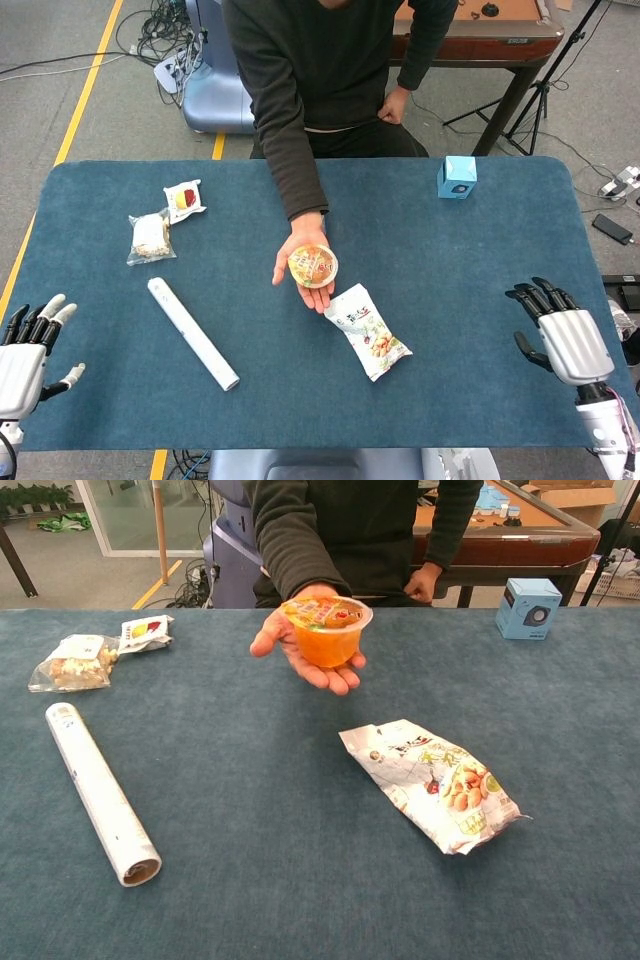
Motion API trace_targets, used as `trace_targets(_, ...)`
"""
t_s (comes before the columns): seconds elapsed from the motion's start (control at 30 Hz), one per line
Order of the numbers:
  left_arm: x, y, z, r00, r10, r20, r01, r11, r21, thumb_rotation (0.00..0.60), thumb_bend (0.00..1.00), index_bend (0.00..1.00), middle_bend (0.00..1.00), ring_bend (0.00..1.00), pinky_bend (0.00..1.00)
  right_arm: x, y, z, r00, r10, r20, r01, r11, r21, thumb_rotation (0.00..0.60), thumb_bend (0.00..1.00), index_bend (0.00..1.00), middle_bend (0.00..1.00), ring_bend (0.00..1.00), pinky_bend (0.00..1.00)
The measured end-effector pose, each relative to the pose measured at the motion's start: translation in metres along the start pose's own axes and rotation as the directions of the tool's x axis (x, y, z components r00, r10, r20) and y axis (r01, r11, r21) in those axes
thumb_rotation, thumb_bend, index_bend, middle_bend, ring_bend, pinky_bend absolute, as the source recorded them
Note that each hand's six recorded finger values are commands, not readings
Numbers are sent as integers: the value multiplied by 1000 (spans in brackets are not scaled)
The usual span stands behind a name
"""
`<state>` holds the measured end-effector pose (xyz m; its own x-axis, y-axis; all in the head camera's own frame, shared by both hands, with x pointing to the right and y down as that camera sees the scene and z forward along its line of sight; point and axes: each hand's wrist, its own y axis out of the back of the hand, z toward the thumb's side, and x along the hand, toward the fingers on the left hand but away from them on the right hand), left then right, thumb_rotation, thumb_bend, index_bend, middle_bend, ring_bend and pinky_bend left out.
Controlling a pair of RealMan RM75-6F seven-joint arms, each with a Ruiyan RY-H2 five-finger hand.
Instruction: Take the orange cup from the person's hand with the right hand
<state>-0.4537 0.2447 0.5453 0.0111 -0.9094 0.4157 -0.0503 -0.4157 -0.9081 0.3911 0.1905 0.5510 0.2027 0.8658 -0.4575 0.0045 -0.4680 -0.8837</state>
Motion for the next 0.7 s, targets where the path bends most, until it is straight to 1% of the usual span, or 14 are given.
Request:
trace_targets(0.1, 0, 0, 0, 1000, 1, 2, -1, 1000, -3, 600, 210, 144, 75, 89, 17, -12, 3, 16, 998, 12, -58, -12, 1000, 6, 600, 327, 184, 178, 96, 238)
trace_targets(0.17, 0, -1, 0, 1000, -2, 4, 2, 1000, -4, 600, 210, 144, 75, 89, 17, -21, 4, 28, 995, 28, -100, -27, 1000, 8, 600, 303, 144, 153, 77, 238)
trace_targets(0.3, 0, -1, 0, 1000, -1, 8, 1, 1000, -7, 600, 211, 144, 75, 89, 17, -44, 7, 57, 979, 68, -190, -66, 998, 17, 600, 274, 80, 103, 31, 238)
trace_targets(0.4, -2, 0, -1, 1000, 3, 3, -3, 1000, -7, 600, 210, 144, 75, 89, 18, -65, 10, 84, 958, 106, -267, -98, 994, 43, 600, 266, 53, 69, 5, 238)
trace_targets(0.5, -4, 0, -4, 1000, 3, -6, -3, 1000, -9, 600, 210, 144, 75, 89, 17, -84, 13, 108, 936, 133, -325, -119, 991, 63, 600, 264, 43, 47, 0, 238)
trace_targets(0.53, -4, 0, -5, 1000, 3, -8, -3, 1000, -9, 600, 210, 144, 75, 89, 17, -92, 14, 119, 926, 143, -349, -127, 989, 70, 600, 264, 42, 45, 0, 238)
trace_targets(0.7, -5, 0, -6, 1000, 4, -11, -4, 1000, -10, 600, 210, 144, 75, 89, 17, -121, 17, 161, 887, 173, -428, -151, 985, 85, 600, 263, 42, 43, 0, 238)
